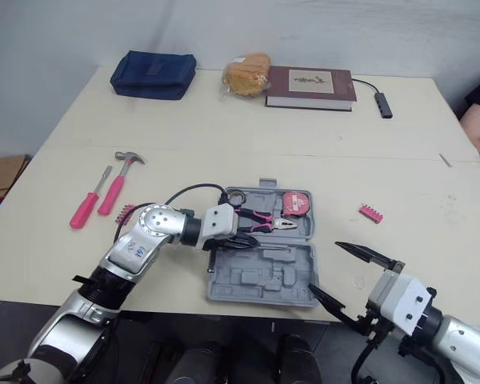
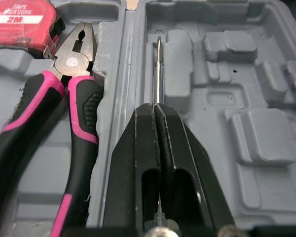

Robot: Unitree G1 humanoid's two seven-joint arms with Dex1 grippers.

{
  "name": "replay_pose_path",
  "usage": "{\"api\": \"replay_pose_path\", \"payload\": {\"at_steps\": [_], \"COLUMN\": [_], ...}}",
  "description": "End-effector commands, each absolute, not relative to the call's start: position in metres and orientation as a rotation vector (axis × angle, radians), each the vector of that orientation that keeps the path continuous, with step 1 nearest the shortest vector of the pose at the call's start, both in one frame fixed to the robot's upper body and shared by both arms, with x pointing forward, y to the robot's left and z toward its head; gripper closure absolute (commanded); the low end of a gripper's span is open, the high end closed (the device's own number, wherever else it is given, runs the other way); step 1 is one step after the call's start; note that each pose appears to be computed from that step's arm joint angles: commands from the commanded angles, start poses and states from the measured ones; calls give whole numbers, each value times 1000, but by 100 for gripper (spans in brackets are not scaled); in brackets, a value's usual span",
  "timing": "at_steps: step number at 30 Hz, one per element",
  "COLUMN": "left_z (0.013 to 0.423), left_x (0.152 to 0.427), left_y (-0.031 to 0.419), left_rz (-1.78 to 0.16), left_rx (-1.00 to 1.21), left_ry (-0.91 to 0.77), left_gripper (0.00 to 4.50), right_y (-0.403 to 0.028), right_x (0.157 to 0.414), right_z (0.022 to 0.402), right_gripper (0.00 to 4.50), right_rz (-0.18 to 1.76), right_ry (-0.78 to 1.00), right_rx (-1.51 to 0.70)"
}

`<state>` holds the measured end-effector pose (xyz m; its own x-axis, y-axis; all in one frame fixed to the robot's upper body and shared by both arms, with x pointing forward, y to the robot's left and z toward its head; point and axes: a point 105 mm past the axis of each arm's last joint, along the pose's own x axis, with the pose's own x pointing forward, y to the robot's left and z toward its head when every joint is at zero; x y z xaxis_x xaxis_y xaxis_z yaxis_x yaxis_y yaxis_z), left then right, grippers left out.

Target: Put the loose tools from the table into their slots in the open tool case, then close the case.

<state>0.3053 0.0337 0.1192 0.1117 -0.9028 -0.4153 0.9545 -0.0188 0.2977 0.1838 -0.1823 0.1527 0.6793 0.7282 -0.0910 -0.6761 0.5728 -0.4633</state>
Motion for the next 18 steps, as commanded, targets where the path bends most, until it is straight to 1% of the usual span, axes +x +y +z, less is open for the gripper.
{"api": "replay_pose_path", "payload": {"at_steps": [1, 7, 10, 13, 16, 18], "left_z": [113, 100, 86, 70, 65, 66], "left_x": [304, 304, 309, 307, 306, 301], "left_y": [34, 38, 43, 49, 47, 43], "left_rz": [-1484, -1477, -1435, -1429, -1424, -1465], "left_rx": [587, 622, 646, 675, 661, 638], "left_ry": [145, 215, 293, 395, 419, 408], "left_gripper": [447, 447, 447, 447, 447, 447], "right_y": [-180, -181, -180, -180, -180, -181], "right_x": [180, 181, 181, 181, 182, 181], "right_z": [163, 163, 163, 163, 163, 164], "right_gripper": [0, 0, 0, 0, 0, 0], "right_rz": [817, 810, 808, 809, 807, 806], "right_ry": [-161, -161, -163, -163, -163, -163], "right_rx": [-521, -524, -523, -524, -524, -526]}}
